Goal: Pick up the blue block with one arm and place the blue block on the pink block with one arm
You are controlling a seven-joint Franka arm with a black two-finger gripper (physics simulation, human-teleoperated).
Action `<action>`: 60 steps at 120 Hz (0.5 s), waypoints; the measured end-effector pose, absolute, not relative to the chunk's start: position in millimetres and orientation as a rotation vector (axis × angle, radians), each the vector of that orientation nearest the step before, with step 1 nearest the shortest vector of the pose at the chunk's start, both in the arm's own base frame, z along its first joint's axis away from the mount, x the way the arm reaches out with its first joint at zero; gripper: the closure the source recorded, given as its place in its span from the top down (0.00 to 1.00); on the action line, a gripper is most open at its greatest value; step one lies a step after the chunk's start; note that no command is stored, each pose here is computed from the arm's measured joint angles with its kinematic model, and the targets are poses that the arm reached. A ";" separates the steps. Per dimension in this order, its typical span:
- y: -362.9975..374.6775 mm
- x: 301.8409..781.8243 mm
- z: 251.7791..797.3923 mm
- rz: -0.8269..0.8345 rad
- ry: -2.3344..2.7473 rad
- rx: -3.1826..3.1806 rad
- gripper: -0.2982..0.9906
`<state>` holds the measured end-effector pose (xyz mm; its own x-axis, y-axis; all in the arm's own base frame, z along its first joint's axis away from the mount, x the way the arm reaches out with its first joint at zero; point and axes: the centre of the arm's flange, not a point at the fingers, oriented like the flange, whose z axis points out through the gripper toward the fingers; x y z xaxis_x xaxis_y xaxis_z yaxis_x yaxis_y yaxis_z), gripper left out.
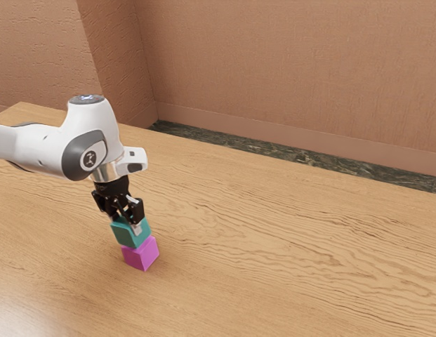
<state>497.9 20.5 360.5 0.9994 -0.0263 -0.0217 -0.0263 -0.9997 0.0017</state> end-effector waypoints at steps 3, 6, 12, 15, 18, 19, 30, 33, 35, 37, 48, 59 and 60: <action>20.5 498.1 360.6 -0.034 -0.041 3.140 0.36; 20.5 498.2 360.9 -0.033 -0.040 3.140 0.37; 20.2 498.5 361.2 -0.031 -0.040 3.141 0.37; 19.9 498.8 361.7 -0.029 -0.040 3.141 0.37; 19.6 499.2 362.3 -0.027 -0.040 3.142 0.37; 19.5 499.3 362.5 -0.026 -0.041 3.142 0.37; 18.4 499.9 363.2 -0.023 -0.043 3.141 0.44; 18.3 499.9 363.3 -0.023 -0.043 3.138 0.48; 18.2 499.9 363.3 -0.023 -0.044 3.136 0.51; 18.1 499.9 363.3 -0.023 -0.045 3.134 0.53; 16.8 500.0 363.4 -0.022 -0.055 3.125 0.62; 15.1 500.4 364.5 -0.017 -0.071 3.120 0.67; 15.0 500.4 364.6 -0.017 -0.072 3.120 0.67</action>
<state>500.4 15.0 364.6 0.9989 -0.0462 -0.0102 -0.0459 -0.9987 0.0207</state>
